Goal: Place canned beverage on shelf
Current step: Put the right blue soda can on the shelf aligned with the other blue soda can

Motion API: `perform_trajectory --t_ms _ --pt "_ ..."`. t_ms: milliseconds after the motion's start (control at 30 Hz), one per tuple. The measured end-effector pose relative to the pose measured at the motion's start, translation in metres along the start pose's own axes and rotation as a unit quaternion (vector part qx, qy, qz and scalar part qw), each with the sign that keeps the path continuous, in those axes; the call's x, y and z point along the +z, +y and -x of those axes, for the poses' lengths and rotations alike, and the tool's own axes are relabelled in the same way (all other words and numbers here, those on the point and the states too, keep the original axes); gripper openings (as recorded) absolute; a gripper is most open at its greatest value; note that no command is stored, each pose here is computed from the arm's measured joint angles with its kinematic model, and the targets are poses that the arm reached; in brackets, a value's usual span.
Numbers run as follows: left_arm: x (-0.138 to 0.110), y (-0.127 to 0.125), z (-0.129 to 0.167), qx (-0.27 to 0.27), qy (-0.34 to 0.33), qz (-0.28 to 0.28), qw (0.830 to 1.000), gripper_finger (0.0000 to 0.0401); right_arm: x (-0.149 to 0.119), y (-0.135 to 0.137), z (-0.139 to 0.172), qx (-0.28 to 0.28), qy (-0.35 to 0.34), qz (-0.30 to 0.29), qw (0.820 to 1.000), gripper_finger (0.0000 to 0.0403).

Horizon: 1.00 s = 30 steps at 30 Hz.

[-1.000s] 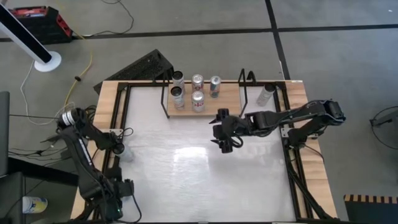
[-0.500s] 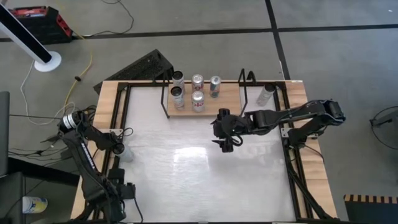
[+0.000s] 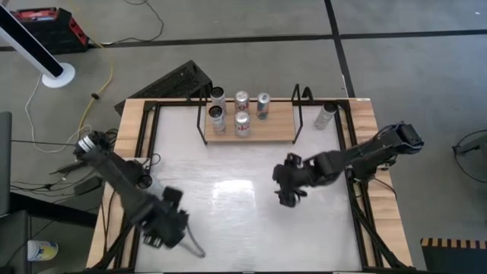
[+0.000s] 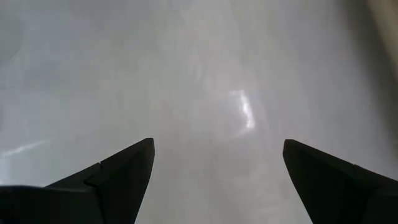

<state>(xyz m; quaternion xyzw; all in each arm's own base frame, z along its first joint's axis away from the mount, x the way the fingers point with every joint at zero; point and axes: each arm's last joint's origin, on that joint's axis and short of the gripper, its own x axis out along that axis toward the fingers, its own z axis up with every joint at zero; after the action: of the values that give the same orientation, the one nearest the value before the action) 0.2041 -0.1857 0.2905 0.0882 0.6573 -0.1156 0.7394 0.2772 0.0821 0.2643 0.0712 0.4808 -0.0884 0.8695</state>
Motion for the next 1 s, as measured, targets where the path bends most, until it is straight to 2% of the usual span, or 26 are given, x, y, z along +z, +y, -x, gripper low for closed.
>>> perform_trajectory --t_ms 100,233,367,500,700,833,1000 --pt "0.019 0.032 0.014 0.026 -0.037 -0.032 0.998 0.0217 -0.012 0.018 0.006 -0.003 -0.004 -0.030 1.000 0.0379" --pt "0.036 0.085 0.022 0.043 -0.059 -0.038 0.997 0.0217 -0.027 0.042 0.015 -0.005 -0.025 -0.060 0.998 0.0379" --pt "0.039 0.139 0.024 0.062 -0.060 -0.030 0.996 0.0217 -0.042 0.061 0.025 -0.012 -0.061 -0.090 0.994 0.0379" --pt "0.032 0.178 0.026 0.055 -0.046 -0.033 0.997 0.0217 -0.055 0.077 0.027 -0.026 -0.096 -0.113 0.989 0.0379" --pt "0.018 0.209 0.027 0.055 -0.016 -0.034 0.998 0.0217 -0.066 0.092 0.014 -0.053 -0.119 -0.129 0.983 0.0379" --pt "0.016 0.216 0.027 0.055 -0.016 -0.042 0.997 0.0217 -0.065 0.099 -0.005 -0.057 -0.120 -0.139 0.981 0.0379" --pt "0.023 0.221 0.023 0.039 -0.045 -0.080 0.995 0.0217 -0.060 0.108 -0.028 -0.052 -0.130 -0.138 0.980 0.0379"
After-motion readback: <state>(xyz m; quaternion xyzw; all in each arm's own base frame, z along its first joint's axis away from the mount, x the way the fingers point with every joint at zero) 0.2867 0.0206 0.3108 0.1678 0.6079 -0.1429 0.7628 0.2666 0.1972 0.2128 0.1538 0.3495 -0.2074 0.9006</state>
